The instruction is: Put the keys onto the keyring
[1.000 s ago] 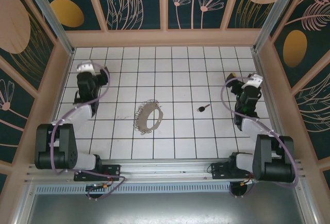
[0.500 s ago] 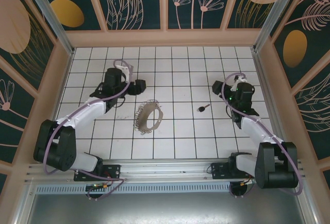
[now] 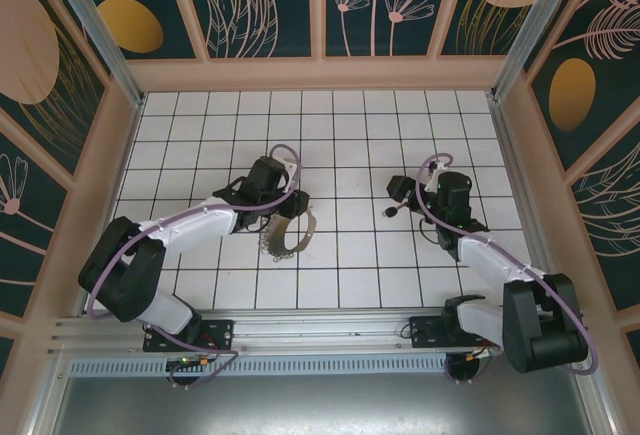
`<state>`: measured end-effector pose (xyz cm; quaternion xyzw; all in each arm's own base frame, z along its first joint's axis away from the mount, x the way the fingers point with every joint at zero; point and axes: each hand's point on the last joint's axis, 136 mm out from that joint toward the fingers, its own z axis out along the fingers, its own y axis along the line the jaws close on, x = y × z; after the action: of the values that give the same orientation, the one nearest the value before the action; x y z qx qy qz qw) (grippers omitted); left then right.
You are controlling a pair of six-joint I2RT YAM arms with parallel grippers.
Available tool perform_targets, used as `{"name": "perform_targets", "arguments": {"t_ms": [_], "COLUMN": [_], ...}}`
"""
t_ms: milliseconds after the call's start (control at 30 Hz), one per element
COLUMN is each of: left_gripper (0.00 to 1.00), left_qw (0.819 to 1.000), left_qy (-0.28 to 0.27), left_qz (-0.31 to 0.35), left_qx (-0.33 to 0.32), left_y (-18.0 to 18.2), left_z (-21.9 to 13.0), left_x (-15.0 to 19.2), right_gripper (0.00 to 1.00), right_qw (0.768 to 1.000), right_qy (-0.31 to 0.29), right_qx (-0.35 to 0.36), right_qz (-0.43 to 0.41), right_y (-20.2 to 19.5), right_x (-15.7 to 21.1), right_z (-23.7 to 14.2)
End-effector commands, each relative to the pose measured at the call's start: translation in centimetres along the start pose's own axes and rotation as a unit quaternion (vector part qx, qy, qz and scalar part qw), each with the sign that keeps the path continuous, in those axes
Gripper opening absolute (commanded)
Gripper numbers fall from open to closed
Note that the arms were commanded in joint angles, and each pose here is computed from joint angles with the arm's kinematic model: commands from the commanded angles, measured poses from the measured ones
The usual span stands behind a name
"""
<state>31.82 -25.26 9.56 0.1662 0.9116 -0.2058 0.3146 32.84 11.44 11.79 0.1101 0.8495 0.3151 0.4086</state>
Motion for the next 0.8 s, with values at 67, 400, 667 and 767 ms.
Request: {"name": "perform_targets", "arguments": {"t_ms": [67, 400, 667, 767], "left_gripper": [0.36, 0.32, 0.34, 0.34], "left_qw": [0.999, 0.995, 0.994, 0.994], "left_qy": [0.016, 0.055, 0.073, 0.069], "left_qz": [0.028, 0.066, 0.072, 0.074], "left_qx": [-0.019, -0.041, -0.046, -0.048], "left_y": [0.0, -0.5, -0.1, -0.2], "left_z": [1.2, 4.2, 5.8, 6.1], "left_x": [1.2, 2.1, 2.8, 2.2], "right_gripper": [0.79, 0.79, 0.79, 0.79], "right_qw": [0.999, 0.998, 0.998, 0.998], "right_qy": [0.02, 0.036, 0.037, 0.037], "right_qx": [-0.038, -0.044, -0.042, -0.041], "right_qz": [0.025, 0.035, 0.034, 0.034], "right_y": [1.0, 1.1, 1.1, 1.1], "right_x": [1.0, 1.8, 1.9, 1.9], "right_z": [0.9, 1.9, 2.0, 2.1]}}
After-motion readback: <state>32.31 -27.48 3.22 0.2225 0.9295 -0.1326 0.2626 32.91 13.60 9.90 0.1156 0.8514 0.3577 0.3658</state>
